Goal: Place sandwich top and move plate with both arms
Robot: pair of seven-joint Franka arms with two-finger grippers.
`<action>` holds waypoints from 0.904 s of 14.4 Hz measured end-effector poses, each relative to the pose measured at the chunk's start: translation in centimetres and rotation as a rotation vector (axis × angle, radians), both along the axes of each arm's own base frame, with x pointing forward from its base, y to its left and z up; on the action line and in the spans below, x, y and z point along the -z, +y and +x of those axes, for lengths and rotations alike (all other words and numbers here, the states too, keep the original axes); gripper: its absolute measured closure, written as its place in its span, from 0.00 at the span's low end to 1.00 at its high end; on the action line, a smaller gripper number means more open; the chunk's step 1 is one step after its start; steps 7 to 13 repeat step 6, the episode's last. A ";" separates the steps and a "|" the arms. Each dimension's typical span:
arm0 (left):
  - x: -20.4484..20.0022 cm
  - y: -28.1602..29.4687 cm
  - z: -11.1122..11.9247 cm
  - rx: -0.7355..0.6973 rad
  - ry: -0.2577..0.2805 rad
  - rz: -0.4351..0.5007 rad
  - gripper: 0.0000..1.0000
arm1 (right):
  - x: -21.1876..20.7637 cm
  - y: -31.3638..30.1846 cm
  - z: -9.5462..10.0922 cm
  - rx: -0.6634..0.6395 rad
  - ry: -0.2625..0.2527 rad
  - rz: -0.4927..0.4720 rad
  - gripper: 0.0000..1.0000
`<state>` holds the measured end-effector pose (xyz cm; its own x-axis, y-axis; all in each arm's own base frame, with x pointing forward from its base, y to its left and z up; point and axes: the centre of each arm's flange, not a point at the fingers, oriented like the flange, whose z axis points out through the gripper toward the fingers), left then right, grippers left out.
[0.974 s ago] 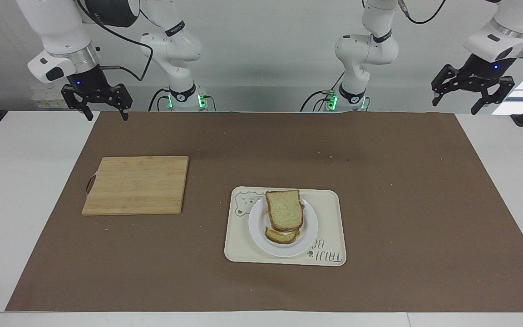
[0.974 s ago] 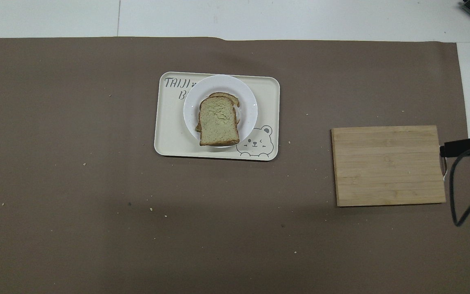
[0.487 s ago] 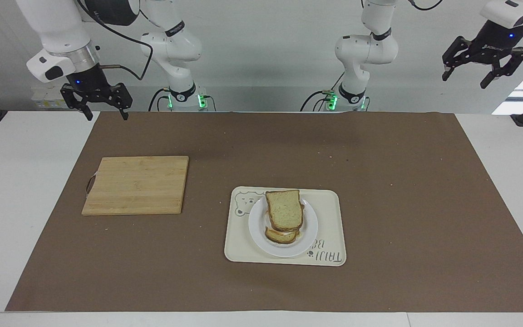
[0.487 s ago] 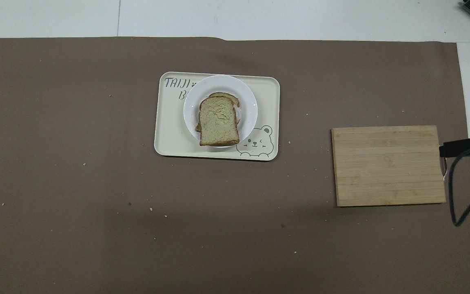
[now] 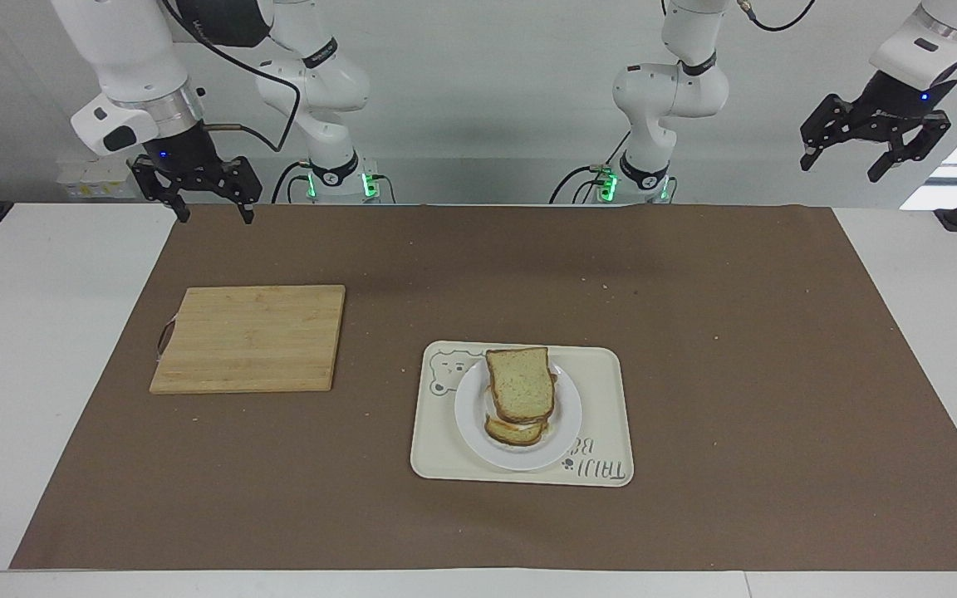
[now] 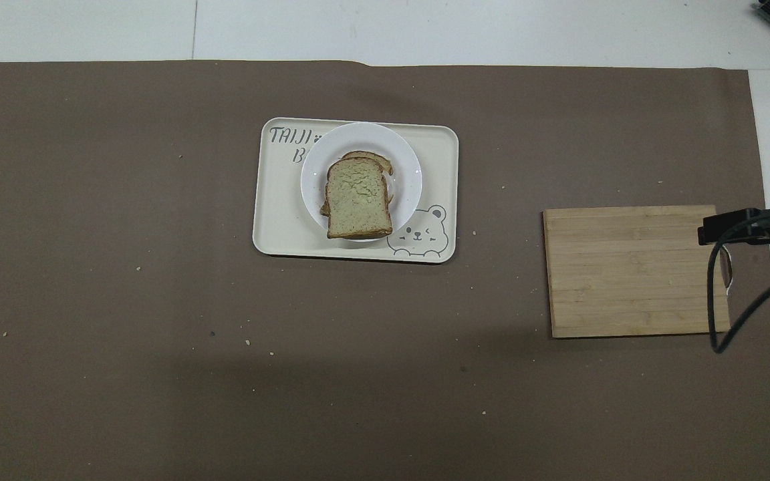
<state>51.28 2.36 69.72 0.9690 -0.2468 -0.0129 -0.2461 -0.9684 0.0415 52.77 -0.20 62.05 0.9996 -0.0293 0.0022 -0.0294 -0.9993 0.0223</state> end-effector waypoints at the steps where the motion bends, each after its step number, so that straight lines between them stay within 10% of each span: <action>1: 0.3 0.0 -0.1 -0.021 0.007 0.000 0.00 | 0.0 0.7 -0.2 0.004 0.012 0.000 0.00; 13: 1.0 0.0 -0.7 -0.064 0.008 -0.006 0.00 | -0.4 1.3 -0.5 0.005 0.019 -0.007 0.00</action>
